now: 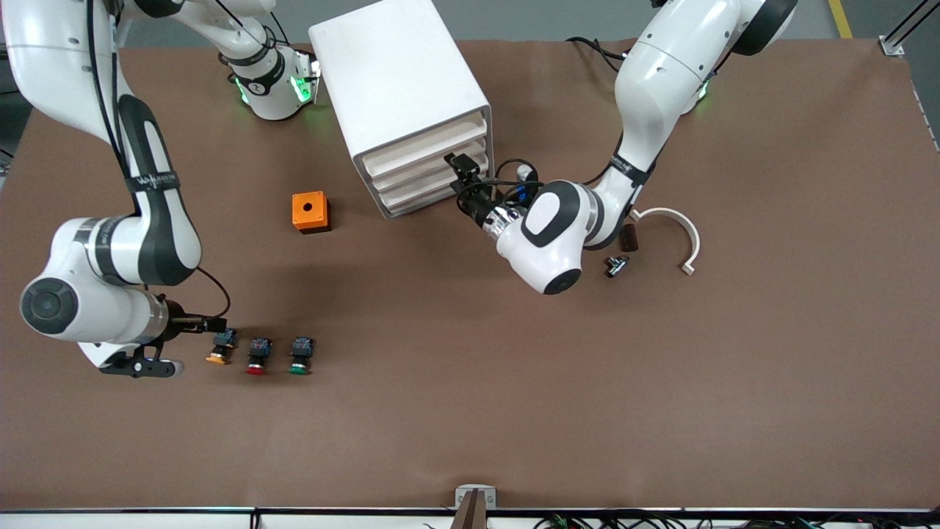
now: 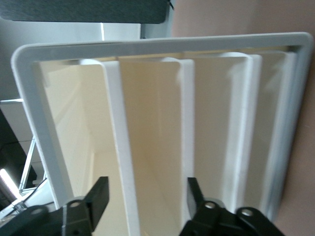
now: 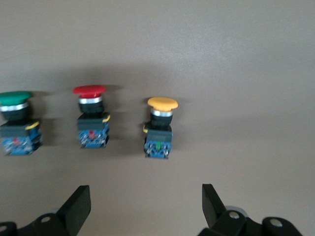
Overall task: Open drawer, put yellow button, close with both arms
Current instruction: 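Pull the top drawer open with the left gripper while the right grasps yellow button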
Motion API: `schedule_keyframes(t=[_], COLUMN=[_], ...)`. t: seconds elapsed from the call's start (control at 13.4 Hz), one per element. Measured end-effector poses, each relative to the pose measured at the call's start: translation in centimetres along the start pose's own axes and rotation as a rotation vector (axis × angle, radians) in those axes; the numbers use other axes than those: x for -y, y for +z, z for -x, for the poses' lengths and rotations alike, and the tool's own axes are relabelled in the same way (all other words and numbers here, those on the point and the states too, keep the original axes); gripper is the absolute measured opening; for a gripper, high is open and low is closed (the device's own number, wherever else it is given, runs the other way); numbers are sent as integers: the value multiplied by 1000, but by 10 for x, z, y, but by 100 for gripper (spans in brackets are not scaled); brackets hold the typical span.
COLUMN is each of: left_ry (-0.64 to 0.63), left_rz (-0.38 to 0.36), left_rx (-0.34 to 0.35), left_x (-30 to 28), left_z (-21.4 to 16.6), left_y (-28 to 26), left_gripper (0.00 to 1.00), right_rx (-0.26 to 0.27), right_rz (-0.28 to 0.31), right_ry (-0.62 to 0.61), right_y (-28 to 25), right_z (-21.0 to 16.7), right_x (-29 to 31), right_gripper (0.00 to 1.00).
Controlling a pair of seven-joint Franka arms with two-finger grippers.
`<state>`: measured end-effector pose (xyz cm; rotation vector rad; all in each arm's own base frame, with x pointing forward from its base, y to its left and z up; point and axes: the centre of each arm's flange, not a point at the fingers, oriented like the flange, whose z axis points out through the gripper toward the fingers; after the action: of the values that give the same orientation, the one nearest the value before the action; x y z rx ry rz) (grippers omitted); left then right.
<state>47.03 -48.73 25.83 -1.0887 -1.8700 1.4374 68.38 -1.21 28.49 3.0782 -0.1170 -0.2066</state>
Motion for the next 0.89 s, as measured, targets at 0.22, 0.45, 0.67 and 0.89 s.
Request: schedule_keyframes(t=[0.22,0.45,0.67,0.89], left_ry=[-22,-31,-38,-47], left_rz=[-29,-40,-60,-63], left_rx=[-45,-68,-67,-33], left_x=[8,8,5,0], left_z=[2,5,4,1], left_y=[23,43,44,19], left_gripper=[64,52,16,11], right_rx=[12,7,-21,-10], right_rz=[0,-3,-10,-32], right_ry=[18,32,41,60], right_y=[17,25,48,76], right_z=[-3,-6,-14,-16], right_x=[-11,-21,-22,-21], right_gripper=[100,100,100,100])
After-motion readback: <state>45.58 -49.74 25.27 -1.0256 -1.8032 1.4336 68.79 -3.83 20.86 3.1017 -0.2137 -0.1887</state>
